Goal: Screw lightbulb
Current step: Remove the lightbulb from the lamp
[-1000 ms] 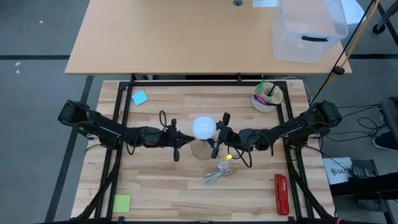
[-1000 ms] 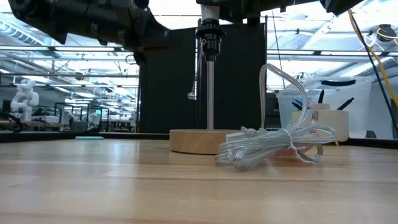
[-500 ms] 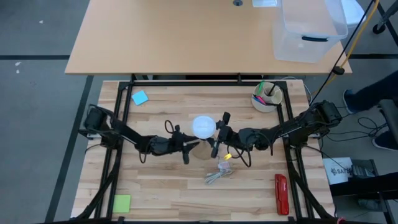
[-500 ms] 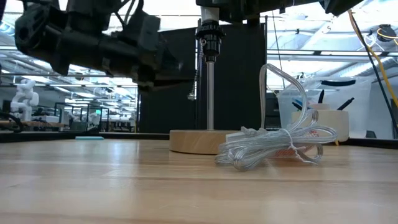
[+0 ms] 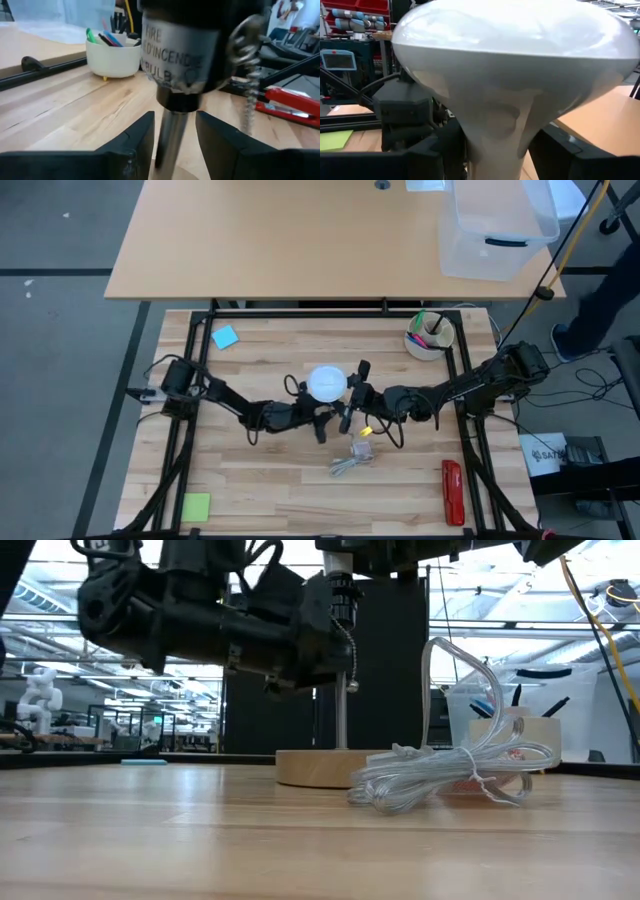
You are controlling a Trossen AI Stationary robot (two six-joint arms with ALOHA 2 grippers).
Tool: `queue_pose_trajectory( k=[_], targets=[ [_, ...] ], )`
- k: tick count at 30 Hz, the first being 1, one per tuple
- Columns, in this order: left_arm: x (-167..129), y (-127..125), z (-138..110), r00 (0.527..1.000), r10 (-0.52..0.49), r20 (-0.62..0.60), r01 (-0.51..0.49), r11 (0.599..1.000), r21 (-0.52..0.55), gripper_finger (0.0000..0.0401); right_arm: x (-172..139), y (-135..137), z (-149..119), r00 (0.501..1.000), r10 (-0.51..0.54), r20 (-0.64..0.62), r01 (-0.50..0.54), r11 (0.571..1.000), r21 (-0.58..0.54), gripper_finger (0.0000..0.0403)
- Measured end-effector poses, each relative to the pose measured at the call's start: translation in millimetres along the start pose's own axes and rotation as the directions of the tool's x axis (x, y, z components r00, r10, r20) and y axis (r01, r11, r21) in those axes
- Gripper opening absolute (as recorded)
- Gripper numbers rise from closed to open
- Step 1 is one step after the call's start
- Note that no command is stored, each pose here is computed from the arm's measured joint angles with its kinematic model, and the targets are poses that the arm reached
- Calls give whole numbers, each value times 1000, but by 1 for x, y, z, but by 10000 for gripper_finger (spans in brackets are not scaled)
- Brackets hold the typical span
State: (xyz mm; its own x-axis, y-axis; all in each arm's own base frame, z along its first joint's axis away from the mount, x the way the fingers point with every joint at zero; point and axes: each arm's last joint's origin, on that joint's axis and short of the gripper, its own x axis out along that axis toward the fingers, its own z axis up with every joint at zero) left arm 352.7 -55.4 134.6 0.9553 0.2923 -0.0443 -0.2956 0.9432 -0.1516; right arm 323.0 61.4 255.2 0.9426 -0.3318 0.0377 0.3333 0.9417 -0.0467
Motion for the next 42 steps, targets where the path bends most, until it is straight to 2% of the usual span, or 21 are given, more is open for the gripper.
queue_pose_trajectory(
  k=[5, 12, 19, 30, 35, 42],
  targets=[
    [3, 2, -3, 1000, 13, -28, -12, 1000, 17, 124, 0, 0, 0, 1000, 0, -4, 0, 1000, 0, 183],
    [3, 2, -8, 997, 22, -77, -17, 997, 71, 29, 0, 0, -1, 1000, 0, -5, 0, 1000, -3, 177],
    [2, 1, -8, 996, 5, -86, 7, 991, 133, 28, 0, 1, -1, 999, 41, -8, -41, 999, -10, 177],
    [2, 1, -11, 991, -52, -123, 71, 985, 160, 28, -1, 2, -2, 996, 82, -24, -82, 997, -14, 177],
    [2, -1, -11, 985, -106, -139, 130, 976, 177, 28, -3, 3, -1, 988, 151, -39, -152, 988, -29, 177],
    [2, -2, -13, 971, -176, -164, 204, 964, 168, 28, -16, -4, 9, 965, 226, -130, -238, 968, -82, 177]
  ],
)
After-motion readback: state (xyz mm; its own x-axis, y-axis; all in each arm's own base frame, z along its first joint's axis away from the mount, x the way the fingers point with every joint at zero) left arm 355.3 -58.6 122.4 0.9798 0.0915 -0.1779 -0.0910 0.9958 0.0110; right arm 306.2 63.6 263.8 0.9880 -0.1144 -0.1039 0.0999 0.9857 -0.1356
